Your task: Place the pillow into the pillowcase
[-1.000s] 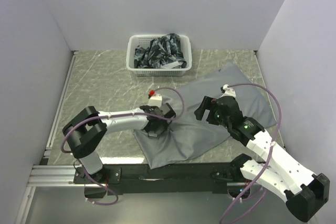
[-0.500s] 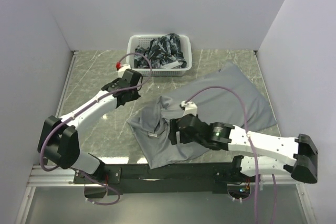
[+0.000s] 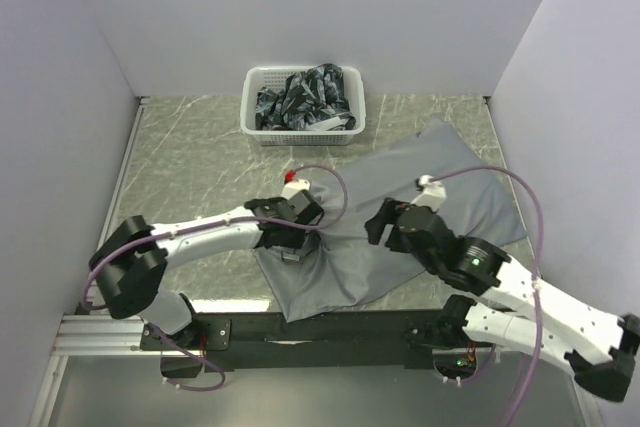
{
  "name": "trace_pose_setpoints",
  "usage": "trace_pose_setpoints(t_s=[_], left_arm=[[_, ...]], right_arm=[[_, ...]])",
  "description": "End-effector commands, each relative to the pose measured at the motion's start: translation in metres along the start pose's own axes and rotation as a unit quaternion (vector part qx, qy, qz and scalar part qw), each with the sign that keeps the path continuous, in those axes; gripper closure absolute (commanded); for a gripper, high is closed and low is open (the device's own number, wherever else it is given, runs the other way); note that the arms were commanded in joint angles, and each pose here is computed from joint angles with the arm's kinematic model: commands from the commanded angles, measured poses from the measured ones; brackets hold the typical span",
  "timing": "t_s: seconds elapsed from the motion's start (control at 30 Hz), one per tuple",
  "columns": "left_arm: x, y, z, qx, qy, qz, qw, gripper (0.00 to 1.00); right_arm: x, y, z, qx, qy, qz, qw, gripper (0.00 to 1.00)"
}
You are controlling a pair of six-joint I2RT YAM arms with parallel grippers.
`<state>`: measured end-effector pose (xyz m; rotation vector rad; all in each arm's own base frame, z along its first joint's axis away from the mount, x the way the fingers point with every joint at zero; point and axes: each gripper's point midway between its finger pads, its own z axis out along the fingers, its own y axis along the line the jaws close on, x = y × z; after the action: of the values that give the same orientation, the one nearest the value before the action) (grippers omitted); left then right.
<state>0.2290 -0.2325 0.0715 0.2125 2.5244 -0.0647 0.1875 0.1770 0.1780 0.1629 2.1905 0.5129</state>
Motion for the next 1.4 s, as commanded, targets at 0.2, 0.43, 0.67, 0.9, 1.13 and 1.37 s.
trace_pose_setpoints(t_s=[0.2,0.43,0.67,0.9,1.13,1.37], left_arm=[[0.001,-0.013,0.013,-0.054,-0.013,0.053,0.997,0.53],[0.005,-0.022,0.012,-0.051,-0.017,0.068,0.996,0.48],[0.008,-0.01,0.019,-0.091,-0.016,0.077,0.993,0.47],[0.007,0.001,0.031,-0.124,-0.014,0.08,0.989,0.66],[-0.043,0.035,0.012,-0.102,-0.04,-0.018,0.994,0.98],[-0.117,0.08,-0.01,-0.006,-0.084,-0.155,0.984,0.99]], right_arm=[[0.002,-0.034,-0.003,0.022,-0.006,0.015,1.0,0.17],[0.015,-0.031,0.006,0.017,0.015,0.011,1.0,0.17],[0.016,-0.029,0.008,0.012,0.017,0.01,1.0,0.17],[0.018,-0.027,0.006,0.006,0.022,0.008,1.0,0.17],[0.022,0.0,-0.003,-0.043,0.043,-0.02,0.998,0.21],[0.06,0.056,-0.007,-0.072,0.089,-0.103,0.988,0.31]])
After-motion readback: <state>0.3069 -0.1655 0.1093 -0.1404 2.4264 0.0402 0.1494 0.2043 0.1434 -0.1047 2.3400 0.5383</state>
